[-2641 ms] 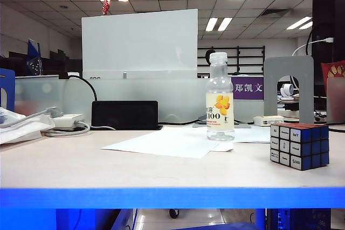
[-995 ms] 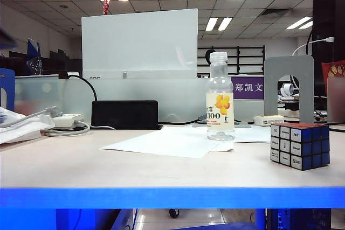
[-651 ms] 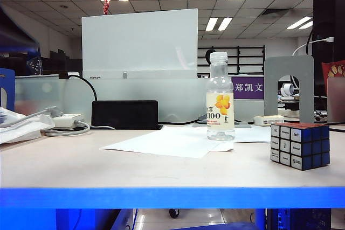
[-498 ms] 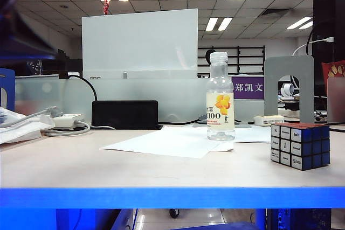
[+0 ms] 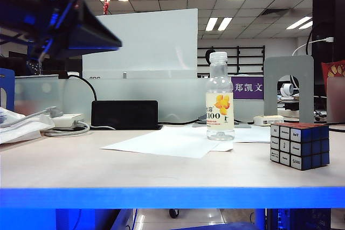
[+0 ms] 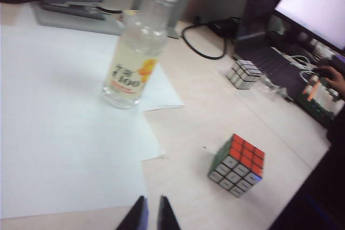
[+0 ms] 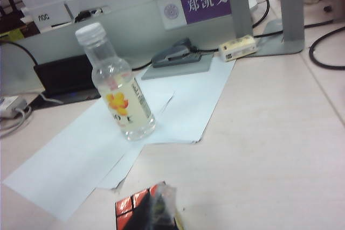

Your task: Rotate the Rubik's Cube so that the bottom side is facing up.

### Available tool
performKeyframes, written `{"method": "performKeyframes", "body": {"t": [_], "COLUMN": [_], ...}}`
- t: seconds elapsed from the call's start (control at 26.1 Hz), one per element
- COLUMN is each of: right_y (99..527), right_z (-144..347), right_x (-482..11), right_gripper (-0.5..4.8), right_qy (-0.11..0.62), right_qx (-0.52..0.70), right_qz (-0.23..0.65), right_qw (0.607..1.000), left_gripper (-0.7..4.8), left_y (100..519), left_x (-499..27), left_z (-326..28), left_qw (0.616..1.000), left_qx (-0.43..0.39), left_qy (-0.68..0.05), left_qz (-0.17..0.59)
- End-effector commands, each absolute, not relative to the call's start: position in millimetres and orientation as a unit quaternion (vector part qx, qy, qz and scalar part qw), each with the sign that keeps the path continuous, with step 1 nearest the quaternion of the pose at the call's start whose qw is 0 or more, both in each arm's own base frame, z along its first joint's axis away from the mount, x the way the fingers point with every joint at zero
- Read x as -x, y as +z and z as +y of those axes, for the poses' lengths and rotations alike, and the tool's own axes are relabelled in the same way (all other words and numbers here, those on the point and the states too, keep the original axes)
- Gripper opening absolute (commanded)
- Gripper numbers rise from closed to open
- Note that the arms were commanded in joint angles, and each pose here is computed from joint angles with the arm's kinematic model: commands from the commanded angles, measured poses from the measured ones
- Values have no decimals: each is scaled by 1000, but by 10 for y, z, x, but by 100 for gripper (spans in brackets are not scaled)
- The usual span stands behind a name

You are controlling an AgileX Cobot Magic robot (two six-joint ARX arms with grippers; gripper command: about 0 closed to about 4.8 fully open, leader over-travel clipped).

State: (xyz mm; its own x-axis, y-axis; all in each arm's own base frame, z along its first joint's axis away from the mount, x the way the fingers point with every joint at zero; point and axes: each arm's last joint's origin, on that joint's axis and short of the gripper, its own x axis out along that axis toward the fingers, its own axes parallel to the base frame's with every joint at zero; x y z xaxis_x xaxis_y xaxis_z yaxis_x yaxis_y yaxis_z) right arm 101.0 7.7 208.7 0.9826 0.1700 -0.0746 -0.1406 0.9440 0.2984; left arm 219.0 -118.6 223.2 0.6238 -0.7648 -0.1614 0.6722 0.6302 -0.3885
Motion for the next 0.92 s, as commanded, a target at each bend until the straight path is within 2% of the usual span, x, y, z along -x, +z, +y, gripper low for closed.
{"method": "performKeyframes", "body": {"t": [0.04,0.15,0.23,0.34,0.46,0.57,0.65,0.92], "right_y": [2080,2038,2013,1994,1990,1968,1942,1891], "right_z": [92,101,104,115,127,134,142,202], "right_x": [-1034,-1085,-1117,-1174,-1223,-1273,-1299,-1331], "right_gripper": [60,116,119,120,176,195,232,276], "right_qy": [101,109,110,123,141,148,158,183], "right_qx": [-149,-152,-153,-154,-153,-154,-155,-146], "right_qz": [64,90,104,116,119,129,142,166], "right_qw": [982,978,977,973,971,968,965,958], "left_gripper": [46,133,167,171,171,171,172,180], "left_y": [2279,2292,2286,2277,2268,2245,2229,2209], "left_x": [-2204,-2194,-2194,-2192,-2185,-2173,-2168,-2157], "left_z": [-1233,-1254,-1254,-1253,-1256,-1259,-1259,-1261], "left_qw": [878,871,871,870,865,857,854,847], "left_qx": [144,143,143,143,143,138,133,131], "left_qy": [-432,-444,-444,-444,-452,-464,-468,-478], "left_qz": [151,150,153,158,165,177,183,194]}}
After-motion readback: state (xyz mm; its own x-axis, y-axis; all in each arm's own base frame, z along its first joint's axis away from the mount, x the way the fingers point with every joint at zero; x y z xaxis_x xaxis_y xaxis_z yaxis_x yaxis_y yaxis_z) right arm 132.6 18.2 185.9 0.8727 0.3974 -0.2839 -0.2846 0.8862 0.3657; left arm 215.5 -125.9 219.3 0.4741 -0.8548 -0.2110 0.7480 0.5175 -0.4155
